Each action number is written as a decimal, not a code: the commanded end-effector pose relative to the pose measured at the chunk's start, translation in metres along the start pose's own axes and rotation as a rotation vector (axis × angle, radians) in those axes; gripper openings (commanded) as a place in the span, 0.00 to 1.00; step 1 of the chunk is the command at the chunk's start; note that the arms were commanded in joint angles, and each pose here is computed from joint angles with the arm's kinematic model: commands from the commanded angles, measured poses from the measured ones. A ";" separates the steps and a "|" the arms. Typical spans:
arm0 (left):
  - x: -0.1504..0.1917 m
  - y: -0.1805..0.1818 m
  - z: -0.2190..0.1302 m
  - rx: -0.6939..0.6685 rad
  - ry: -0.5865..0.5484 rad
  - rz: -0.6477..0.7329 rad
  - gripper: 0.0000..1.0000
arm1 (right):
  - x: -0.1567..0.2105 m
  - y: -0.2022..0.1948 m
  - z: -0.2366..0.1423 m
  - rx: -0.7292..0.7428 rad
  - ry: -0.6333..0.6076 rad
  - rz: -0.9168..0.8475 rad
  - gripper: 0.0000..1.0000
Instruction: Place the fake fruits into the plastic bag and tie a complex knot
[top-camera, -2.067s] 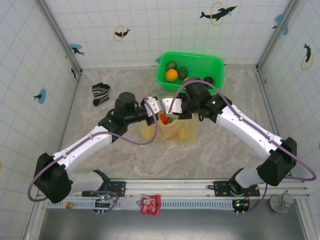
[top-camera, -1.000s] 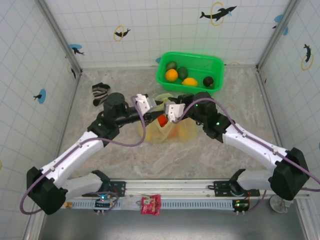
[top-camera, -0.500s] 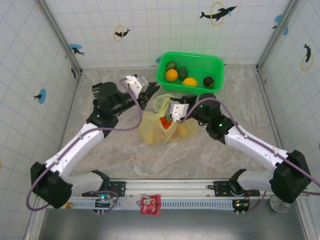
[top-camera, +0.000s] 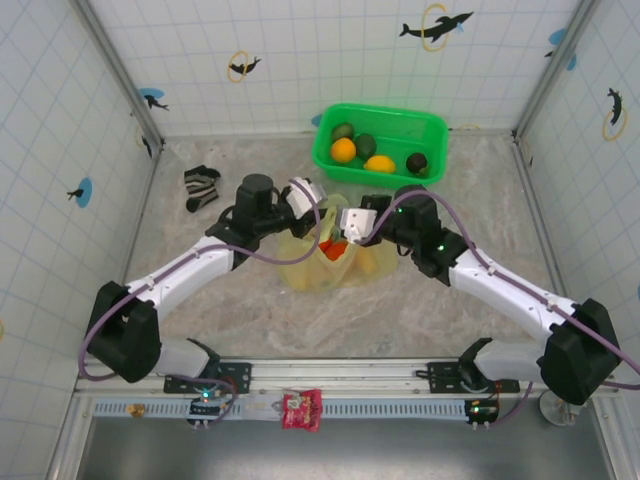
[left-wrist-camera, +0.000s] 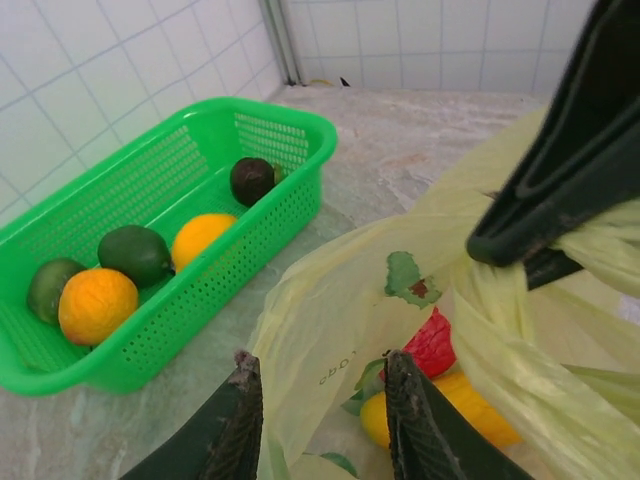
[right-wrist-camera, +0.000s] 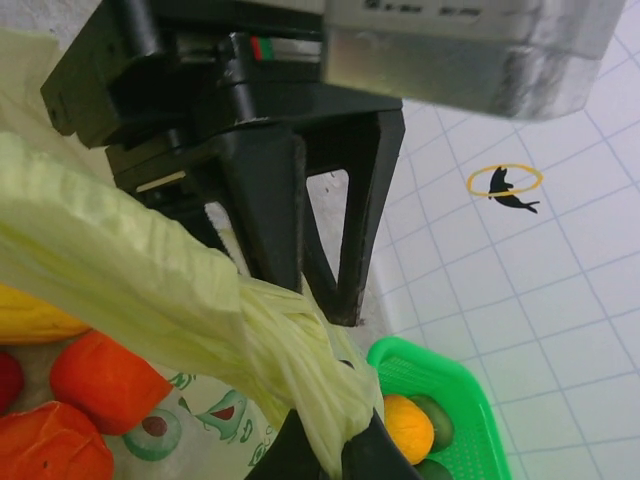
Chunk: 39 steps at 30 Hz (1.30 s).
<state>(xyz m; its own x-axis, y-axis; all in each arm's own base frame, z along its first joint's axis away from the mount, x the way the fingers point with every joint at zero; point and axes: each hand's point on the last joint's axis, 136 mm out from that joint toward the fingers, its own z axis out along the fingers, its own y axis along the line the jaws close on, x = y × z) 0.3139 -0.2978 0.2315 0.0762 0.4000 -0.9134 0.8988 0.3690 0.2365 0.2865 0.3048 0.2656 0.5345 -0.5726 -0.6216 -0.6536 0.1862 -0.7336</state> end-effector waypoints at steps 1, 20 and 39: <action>0.009 -0.018 0.004 0.063 0.009 0.113 0.38 | -0.012 -0.013 0.001 0.002 -0.028 0.027 0.00; -0.009 -0.033 0.006 0.125 -0.112 0.159 0.49 | -0.004 -0.016 0.009 -0.004 0.010 0.060 0.00; -0.022 -0.023 -0.003 0.115 -0.205 0.082 0.27 | 0.002 -0.012 0.013 -0.009 0.023 0.088 0.00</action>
<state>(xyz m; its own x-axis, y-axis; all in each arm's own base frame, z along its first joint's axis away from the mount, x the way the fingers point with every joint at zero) 0.2955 -0.3110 0.2327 0.1968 0.2877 -0.9373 0.9254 0.2612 0.2745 0.2961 0.3088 0.2533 0.4573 -0.5897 -0.6657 -0.7138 0.2032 -0.6703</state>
